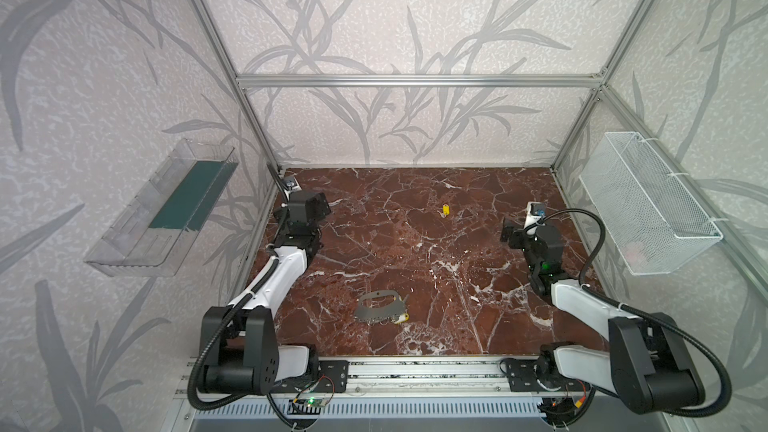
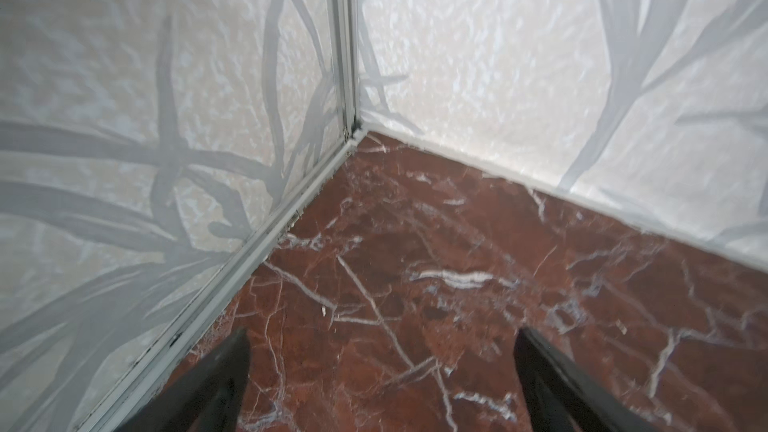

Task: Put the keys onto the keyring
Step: 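Lower the left gripper onto the silver keyring plate while the right gripper advances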

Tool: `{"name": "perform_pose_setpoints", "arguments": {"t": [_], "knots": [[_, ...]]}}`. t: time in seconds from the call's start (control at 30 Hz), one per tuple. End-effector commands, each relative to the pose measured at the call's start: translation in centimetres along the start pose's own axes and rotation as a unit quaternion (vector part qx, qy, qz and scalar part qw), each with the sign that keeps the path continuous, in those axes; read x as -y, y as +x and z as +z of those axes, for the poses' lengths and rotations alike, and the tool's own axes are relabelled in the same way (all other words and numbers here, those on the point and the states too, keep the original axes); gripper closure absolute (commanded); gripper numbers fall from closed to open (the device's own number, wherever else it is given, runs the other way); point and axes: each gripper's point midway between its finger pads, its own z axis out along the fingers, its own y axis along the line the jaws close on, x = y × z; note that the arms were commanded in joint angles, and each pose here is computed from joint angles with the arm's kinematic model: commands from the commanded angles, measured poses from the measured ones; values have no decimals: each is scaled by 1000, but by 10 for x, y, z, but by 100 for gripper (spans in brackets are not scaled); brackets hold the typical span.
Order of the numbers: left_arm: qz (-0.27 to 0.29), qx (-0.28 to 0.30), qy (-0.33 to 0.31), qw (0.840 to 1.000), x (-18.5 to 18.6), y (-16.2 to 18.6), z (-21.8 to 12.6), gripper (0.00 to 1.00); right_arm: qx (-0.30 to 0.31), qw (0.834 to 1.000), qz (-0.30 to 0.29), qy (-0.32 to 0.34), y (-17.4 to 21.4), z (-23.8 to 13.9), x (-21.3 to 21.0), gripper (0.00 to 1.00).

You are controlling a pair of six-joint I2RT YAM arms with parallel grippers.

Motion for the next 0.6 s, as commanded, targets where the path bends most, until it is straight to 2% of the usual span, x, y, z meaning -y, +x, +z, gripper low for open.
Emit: {"name": "perform_pose_setpoints", "arguments": {"t": [0.0,0.07,0.13,0.27,0.43,0.57], "knots": [[-24,-117,-37,992,-22,41,-21,1,-40,991,123,44,5,-9,14,1],[-33,-130,3,991,-10,40,-29,1,-36,981,187,27,2,-12,11,1],[-46,-139,37,989,-1,42,-37,1,-26,976,215,-29,-6,-15,-3,1],[-42,-160,103,981,15,57,-49,1,-41,974,196,-103,-18,-19,-31,1],[-77,-206,120,968,17,90,-60,1,-116,971,164,-130,-7,-15,-58,1],[-64,-218,150,962,29,107,-70,1,-145,972,115,-144,0,-14,-83,1]]}}
